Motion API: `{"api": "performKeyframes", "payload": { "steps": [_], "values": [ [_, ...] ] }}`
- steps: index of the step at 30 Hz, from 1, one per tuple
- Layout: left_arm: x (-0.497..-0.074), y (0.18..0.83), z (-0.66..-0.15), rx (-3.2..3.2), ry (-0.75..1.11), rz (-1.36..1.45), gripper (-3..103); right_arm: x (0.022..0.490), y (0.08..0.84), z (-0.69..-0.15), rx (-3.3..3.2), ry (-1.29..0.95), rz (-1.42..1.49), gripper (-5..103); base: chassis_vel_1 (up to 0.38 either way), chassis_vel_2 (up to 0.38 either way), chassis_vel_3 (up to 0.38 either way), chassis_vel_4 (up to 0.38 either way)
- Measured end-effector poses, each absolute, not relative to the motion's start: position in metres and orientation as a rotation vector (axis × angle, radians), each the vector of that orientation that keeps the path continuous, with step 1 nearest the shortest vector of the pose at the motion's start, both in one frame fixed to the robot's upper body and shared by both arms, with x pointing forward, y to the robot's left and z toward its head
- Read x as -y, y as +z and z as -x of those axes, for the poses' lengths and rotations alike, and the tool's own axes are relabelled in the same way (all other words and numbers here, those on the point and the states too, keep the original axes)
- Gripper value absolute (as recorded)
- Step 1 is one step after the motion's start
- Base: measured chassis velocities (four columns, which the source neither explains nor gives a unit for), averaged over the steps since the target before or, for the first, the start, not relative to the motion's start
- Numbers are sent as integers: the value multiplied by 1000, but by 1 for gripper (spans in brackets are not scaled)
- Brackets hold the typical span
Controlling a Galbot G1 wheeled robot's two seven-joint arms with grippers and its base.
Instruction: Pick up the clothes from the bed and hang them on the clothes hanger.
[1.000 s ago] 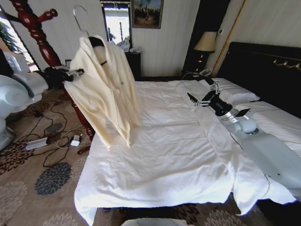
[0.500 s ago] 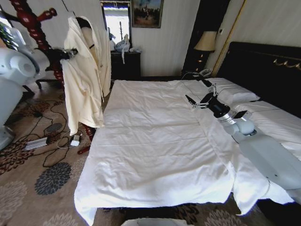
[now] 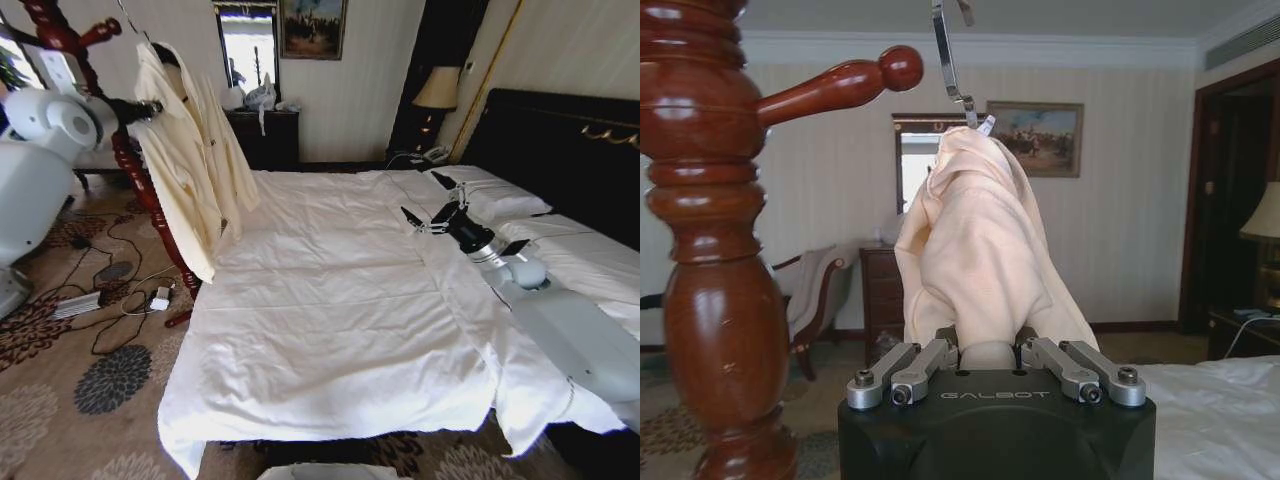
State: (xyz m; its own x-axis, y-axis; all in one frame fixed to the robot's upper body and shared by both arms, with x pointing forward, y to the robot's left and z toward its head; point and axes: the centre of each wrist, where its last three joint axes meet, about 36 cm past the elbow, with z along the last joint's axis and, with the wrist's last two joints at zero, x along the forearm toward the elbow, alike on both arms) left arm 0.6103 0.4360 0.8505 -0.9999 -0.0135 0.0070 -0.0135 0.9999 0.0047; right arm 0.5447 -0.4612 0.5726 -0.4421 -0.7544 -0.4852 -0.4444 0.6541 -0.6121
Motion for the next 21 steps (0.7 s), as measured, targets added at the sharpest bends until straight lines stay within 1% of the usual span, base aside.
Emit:
{"api": "performKeyframes", "payload": {
  "steps": [3,8,13,21],
  "values": [
    [-438,849,-604,3134,-3,-45,22,463,571,-545,-2105,-517,924,100,0,0,0,0],
    [-454,845,-594,3132,6,-91,22,468,569,-546,-2107,-525,916,100,0,0,0,0],
    [-471,842,-603,3119,30,-114,22,469,569,-547,-2107,-527,914,100,0,0,0,0],
    [-478,837,-620,3105,48,-128,22,469,567,-545,-2110,-528,923,100,0,0,0,0]
  ]
}}
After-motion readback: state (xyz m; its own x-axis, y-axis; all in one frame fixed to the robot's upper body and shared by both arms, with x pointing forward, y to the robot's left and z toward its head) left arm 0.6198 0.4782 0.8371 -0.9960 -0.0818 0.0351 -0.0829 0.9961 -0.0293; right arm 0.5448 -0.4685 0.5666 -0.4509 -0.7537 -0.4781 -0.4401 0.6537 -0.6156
